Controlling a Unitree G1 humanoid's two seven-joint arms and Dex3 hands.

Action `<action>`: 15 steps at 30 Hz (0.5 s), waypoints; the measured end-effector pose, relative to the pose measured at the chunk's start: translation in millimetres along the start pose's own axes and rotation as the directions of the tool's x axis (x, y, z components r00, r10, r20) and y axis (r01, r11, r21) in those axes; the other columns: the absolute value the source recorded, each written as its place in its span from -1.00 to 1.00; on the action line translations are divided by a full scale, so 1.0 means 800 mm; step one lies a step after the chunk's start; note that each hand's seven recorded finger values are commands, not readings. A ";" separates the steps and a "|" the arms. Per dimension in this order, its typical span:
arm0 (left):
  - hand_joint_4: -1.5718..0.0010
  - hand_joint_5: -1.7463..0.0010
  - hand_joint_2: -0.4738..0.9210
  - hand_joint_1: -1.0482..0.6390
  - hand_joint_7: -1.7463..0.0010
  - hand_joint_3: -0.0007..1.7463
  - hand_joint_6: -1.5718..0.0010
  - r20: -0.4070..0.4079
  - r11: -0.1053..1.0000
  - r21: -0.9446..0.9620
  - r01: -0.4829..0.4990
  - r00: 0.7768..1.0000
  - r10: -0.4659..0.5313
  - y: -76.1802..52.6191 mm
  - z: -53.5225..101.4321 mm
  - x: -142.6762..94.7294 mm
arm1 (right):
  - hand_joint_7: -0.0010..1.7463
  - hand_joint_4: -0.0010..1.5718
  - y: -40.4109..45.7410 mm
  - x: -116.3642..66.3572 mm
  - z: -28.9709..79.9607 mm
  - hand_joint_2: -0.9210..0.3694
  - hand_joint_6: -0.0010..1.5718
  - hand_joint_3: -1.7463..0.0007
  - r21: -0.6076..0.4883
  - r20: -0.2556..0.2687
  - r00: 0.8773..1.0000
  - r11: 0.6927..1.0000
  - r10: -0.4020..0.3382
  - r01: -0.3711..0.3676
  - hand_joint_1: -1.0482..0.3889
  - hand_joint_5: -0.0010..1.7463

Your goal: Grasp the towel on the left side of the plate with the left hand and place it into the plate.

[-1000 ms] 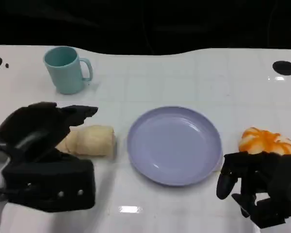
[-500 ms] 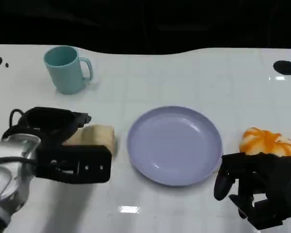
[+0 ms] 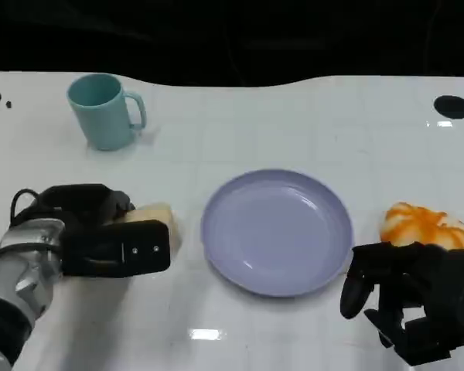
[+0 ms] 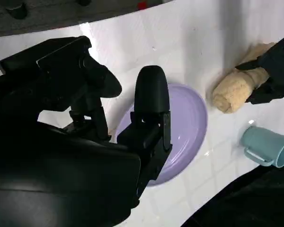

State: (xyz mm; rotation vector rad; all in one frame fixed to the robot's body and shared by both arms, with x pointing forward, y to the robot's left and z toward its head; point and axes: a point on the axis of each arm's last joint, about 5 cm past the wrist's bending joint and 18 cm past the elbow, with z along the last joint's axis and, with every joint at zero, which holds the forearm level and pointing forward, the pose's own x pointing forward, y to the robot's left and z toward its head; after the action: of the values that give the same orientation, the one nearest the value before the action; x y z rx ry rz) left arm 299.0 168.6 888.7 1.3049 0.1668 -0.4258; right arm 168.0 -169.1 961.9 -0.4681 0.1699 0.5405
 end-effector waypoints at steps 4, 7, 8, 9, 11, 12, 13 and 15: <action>-0.13 -0.94 0.52 0.03 -0.48 0.00 -0.10 -0.007 0.993 -0.083 -0.082 0.997 0.082 -0.008 -0.004 0.000 | 0.63 -0.11 -0.002 -0.001 0.000 -0.49 -0.12 -0.18 0.001 -0.001 1.000 1.000 -0.005 0.005 0.48 0.91; -0.14 -0.99 0.54 0.02 -0.94 0.08 0.11 -0.006 0.986 -0.104 -0.133 0.991 0.133 -0.013 -0.002 -0.001 | 0.63 -0.10 -0.002 -0.002 -0.001 -0.48 -0.12 -0.18 0.003 -0.004 1.000 1.000 -0.007 0.007 0.48 0.90; -0.17 -1.00 0.55 0.04 -0.97 0.09 0.10 -0.008 0.982 -0.122 -0.147 0.989 0.147 -0.014 -0.001 -0.001 | 0.62 -0.10 -0.002 -0.002 -0.001 -0.48 -0.12 -0.18 0.003 -0.004 1.000 1.000 -0.007 0.007 0.48 0.90; -0.19 -1.00 0.56 0.04 -0.99 0.10 0.09 -0.013 0.973 -0.159 -0.168 0.986 0.168 -0.015 0.001 -0.001 | 0.62 -0.10 -0.002 -0.002 -0.002 -0.48 -0.12 -0.18 0.004 -0.005 1.000 1.000 -0.008 0.008 0.48 0.90; -0.20 -1.00 0.56 0.04 -1.00 0.12 0.08 -0.021 0.948 -0.241 -0.210 0.977 0.211 -0.016 0.005 -0.003 | 0.62 -0.10 -0.002 -0.002 -0.002 -0.49 -0.12 -0.18 0.004 -0.006 1.000 1.000 -0.008 0.008 0.49 0.90; -0.20 -1.00 0.56 0.04 -1.00 0.12 0.08 -0.023 0.937 -0.266 -0.229 0.973 0.231 -0.017 0.007 -0.003 | 0.62 -0.10 -0.002 -0.003 -0.002 -0.49 -0.12 -0.18 0.003 -0.007 1.000 1.000 -0.008 0.008 0.49 0.90; -0.20 -1.00 0.55 0.05 -1.00 0.13 0.09 -0.025 0.926 -0.289 -0.244 0.969 0.247 -0.017 0.010 -0.004 | 0.62 -0.10 -0.003 -0.003 -0.002 -0.49 -0.12 -0.18 0.003 -0.007 1.000 1.000 -0.008 0.008 0.49 0.90; -0.17 -1.00 0.52 0.06 -1.00 0.14 0.10 -0.024 0.914 -0.309 -0.263 0.963 0.269 -0.017 0.015 -0.006 | 0.62 -0.11 -0.003 -0.003 -0.002 -0.50 -0.12 -0.18 0.002 -0.008 1.000 1.000 -0.009 0.009 0.50 0.90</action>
State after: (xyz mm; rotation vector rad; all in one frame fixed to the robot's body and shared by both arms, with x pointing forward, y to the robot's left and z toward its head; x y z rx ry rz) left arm 287.5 155.6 881.2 0.9945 0.0357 -0.1694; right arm 167.1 -172.7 962.1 -0.4693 0.1760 0.5299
